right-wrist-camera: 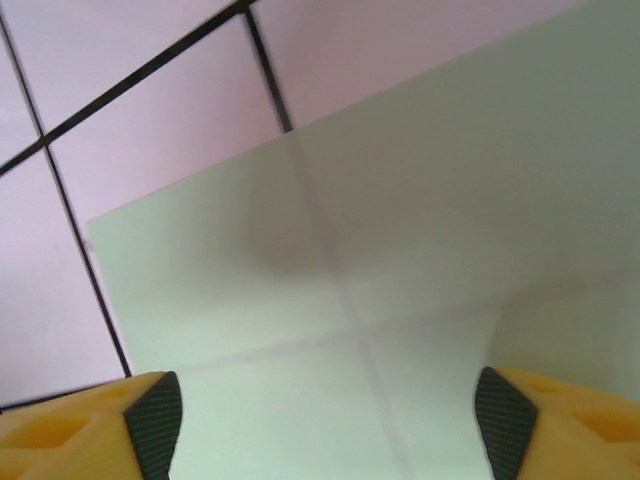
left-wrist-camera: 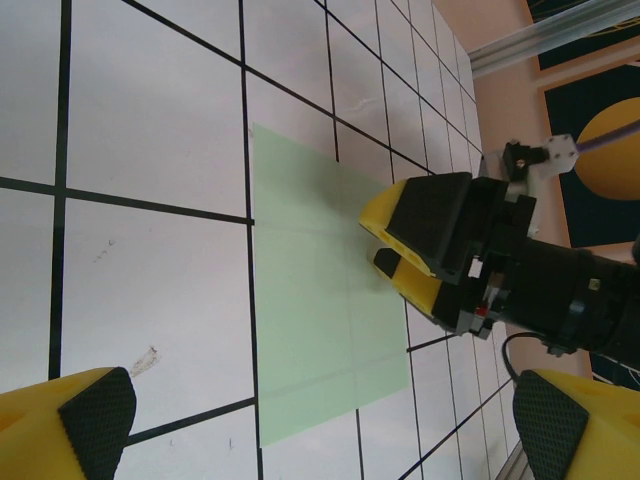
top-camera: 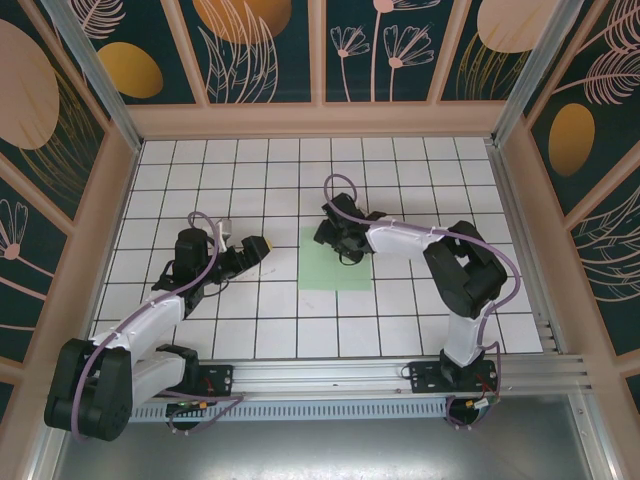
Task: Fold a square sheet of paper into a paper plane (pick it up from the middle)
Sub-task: Move the square sheet of paper to the center of the table, then fold the square sheet of paper in half at the center of the table.
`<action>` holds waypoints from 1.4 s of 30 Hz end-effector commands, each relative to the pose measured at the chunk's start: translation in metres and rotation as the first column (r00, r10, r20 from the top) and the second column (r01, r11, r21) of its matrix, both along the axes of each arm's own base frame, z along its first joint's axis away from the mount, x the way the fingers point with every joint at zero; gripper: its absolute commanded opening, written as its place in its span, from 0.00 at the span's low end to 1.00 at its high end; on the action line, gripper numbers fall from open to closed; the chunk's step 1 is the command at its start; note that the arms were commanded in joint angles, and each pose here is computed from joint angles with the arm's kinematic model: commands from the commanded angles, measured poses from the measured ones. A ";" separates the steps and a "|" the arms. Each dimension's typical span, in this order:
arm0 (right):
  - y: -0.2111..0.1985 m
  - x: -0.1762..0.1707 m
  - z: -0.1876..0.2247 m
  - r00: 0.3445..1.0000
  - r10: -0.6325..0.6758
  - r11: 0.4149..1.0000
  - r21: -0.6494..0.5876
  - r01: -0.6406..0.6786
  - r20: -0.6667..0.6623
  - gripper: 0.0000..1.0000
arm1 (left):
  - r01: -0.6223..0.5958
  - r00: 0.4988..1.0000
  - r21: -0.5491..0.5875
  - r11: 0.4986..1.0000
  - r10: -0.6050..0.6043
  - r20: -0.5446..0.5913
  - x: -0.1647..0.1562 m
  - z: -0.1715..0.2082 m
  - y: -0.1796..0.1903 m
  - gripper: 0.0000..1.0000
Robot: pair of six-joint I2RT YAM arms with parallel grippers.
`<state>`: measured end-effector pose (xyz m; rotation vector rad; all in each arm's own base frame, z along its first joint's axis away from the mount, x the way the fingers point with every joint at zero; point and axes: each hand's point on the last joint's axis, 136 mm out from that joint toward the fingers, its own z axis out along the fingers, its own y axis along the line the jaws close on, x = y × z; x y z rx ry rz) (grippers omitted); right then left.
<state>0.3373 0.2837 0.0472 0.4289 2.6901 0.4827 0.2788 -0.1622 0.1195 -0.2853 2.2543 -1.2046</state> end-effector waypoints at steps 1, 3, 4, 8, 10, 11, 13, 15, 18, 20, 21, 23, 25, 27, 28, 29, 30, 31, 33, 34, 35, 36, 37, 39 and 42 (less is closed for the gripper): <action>-0.008 -0.002 0.020 0.991 0.133 0.982 -0.140 -0.128 0.026 0.85 | 0.034 0.997 -0.016 0.999 -0.033 0.069 0.006 0.017 -0.007 0.99; -0.014 -0.007 0.017 0.987 0.162 0.969 -0.188 -0.160 -0.004 0.94 | 0.038 0.997 -0.001 0.999 -0.038 0.063 0.007 0.015 -0.010 0.99; -0.017 -0.008 0.016 0.987 0.161 0.963 -0.214 -0.161 -0.016 0.96 | 0.038 0.998 0.010 0.999 -0.039 0.058 0.008 0.013 -0.011 0.99; -0.022 -0.014 0.007 0.982 0.178 0.942 -0.276 -0.189 -0.067 0.99 | 0.059 0.998 0.047 0.997 -0.061 0.033 0.009 0.004 -0.023 0.99; -0.017 -0.017 0.003 0.978 0.193 0.937 -0.279 -0.209 -0.083 0.99 | 0.076 0.997 0.064 0.995 -0.078 0.020 0.009 0.001 -0.031 0.99; -0.014 -0.018 0.000 0.976 0.200 0.934 -0.282 -0.218 -0.090 0.99 | 0.083 0.996 0.074 0.994 -0.084 0.011 0.009 -0.003 -0.035 0.99; -0.007 -0.021 -0.005 0.970 0.218 0.933 -0.268 -0.240 -0.110 0.99 | 0.095 0.995 0.090 0.991 -0.095 -0.006 0.010 -0.007 -0.040 0.99; -0.002 -0.024 -0.011 0.966 0.227 0.931 -0.263 -0.254 -0.127 0.99 | 0.106 0.994 0.098 0.990 -0.104 -0.018 0.010 -0.010 -0.045 0.99; 0.002 -0.026 -0.017 0.964 0.223 0.929 -0.266 -0.256 -0.146 0.99 | 0.101 0.995 0.109 0.989 -0.098 -0.030 0.010 -0.015 -0.045 0.99; 0.002 -0.027 -0.019 0.963 0.220 0.924 -0.283 -0.257 -0.156 0.99 | 0.087 0.996 0.126 0.988 -0.083 -0.039 0.011 -0.018 -0.042 0.99; 0.002 -0.028 -0.020 0.962 0.222 0.923 -0.284 -0.260 -0.159 0.99 | 0.082 0.996 0.129 0.988 -0.078 -0.037 0.011 -0.018 -0.041 0.99; 0.002 -0.030 -0.021 0.962 0.220 0.923 -0.285 -0.260 -0.164 0.99 | 0.077 0.997 0.133 0.988 -0.072 -0.039 0.011 -0.020 -0.040 0.99; 0.000 -0.032 -0.025 0.958 0.231 0.918 -0.288 -0.273 -0.173 0.99 | 0.075 0.997 0.135 0.988 -0.070 -0.038 0.011 -0.020 -0.039 0.99; -0.003 -0.033 -0.032 0.955 0.225 0.912 -0.303 -0.276 -0.192 0.99 | 0.075 0.997 0.137 0.988 -0.071 -0.039 0.011 -0.020 -0.039 0.99; -0.003 -0.035 -0.036 0.952 0.231 0.910 -0.302 -0.284 -0.200 0.99 | 0.076 0.997 0.136 0.988 -0.072 -0.037 0.011 -0.020 -0.040 0.99; -0.002 -0.037 -0.041 0.948 0.239 0.910 -0.293 -0.294 -0.209 0.99 | 0.077 0.997 0.137 0.987 -0.073 -0.038 0.011 -0.020 -0.040 0.99; -0.002 -0.039 -0.045 0.946 0.241 0.911 -0.284 -0.298 -0.218 0.99 | 0.078 0.996 0.138 0.987 -0.074 -0.040 0.011 -0.021 -0.040 0.99; -0.002 -0.041 -0.050 0.943 0.240 0.911 -0.283 -0.301 -0.230 0.99 | 0.078 0.997 0.138 0.987 -0.073 -0.039 0.011 -0.020 -0.040 0.99; -0.007 -0.046 -0.060 0.940 0.226 0.906 -0.299 -0.299 -0.256 0.99 | 0.077 0.997 0.138 0.987 -0.072 -0.041 0.011 -0.021 -0.040 0.99; -0.010 -0.049 -0.065 0.937 0.221 0.901 -0.311 -0.302 -0.271 0.99 | 0.078 0.997 0.137 0.988 -0.073 -0.039 0.011 -0.020 -0.040 0.99; -0.011 -0.052 -0.069 0.933 0.222 0.896 -0.317 -0.310 -0.282 0.99 | 0.078 0.997 0.137 0.988 -0.073 -0.038 0.011 -0.020 -0.040 0.99; -0.013 -0.054 -0.073 0.930 0.223 0.893 -0.321 -0.315 -0.293 0.98 | 0.078 0.997 0.137 0.988 -0.073 -0.040 0.011 -0.020 -0.040 0.99; -0.014 -0.056 -0.076 0.928 0.222 0.891 -0.325 -0.318 -0.300 0.98 | 0.078 0.997 0.137 0.988 -0.073 -0.040 0.011 -0.020 -0.040 0.99; -0.015 -0.057 -0.077 0.926 0.223 0.885 -0.335 -0.323 -0.304 0.97 | 0.078 0.996 0.138 0.987 -0.073 -0.041 0.010 -0.020 -0.040 0.99; -0.017 -0.056 -0.075 0.929 0.218 0.881 -0.348 -0.319 -0.298 0.95 | 0.080 0.996 0.139 0.987 -0.075 -0.043 0.010 -0.021 -0.040 0.99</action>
